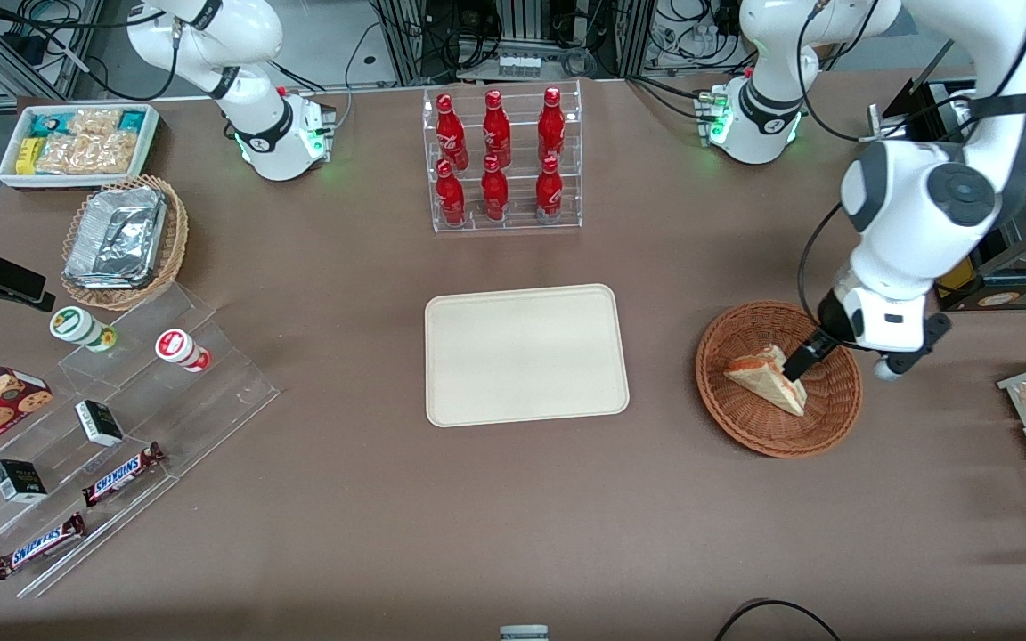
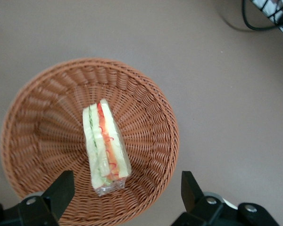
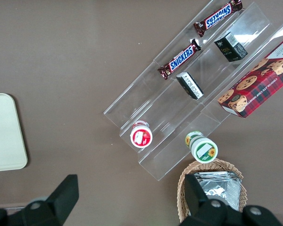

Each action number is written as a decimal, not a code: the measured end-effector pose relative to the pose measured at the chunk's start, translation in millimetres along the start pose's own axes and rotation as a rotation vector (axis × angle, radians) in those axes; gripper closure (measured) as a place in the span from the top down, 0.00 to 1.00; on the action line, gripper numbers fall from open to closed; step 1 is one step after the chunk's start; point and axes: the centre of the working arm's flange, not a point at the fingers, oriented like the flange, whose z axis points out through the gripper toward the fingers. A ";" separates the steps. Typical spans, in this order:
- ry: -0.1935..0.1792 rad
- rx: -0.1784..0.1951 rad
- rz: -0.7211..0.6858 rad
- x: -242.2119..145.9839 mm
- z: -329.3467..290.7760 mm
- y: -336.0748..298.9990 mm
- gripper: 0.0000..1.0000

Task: Place sandwich from basket to tray
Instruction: 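Lower the left gripper onto the wrapped sandwich in the wicker basket and close it, then lift the gripped sandwich up out of the basket with the left gripper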

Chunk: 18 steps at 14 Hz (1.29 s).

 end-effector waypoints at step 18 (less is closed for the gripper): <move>0.000 -0.041 -0.211 -25.3 119.6 -32.6 0.60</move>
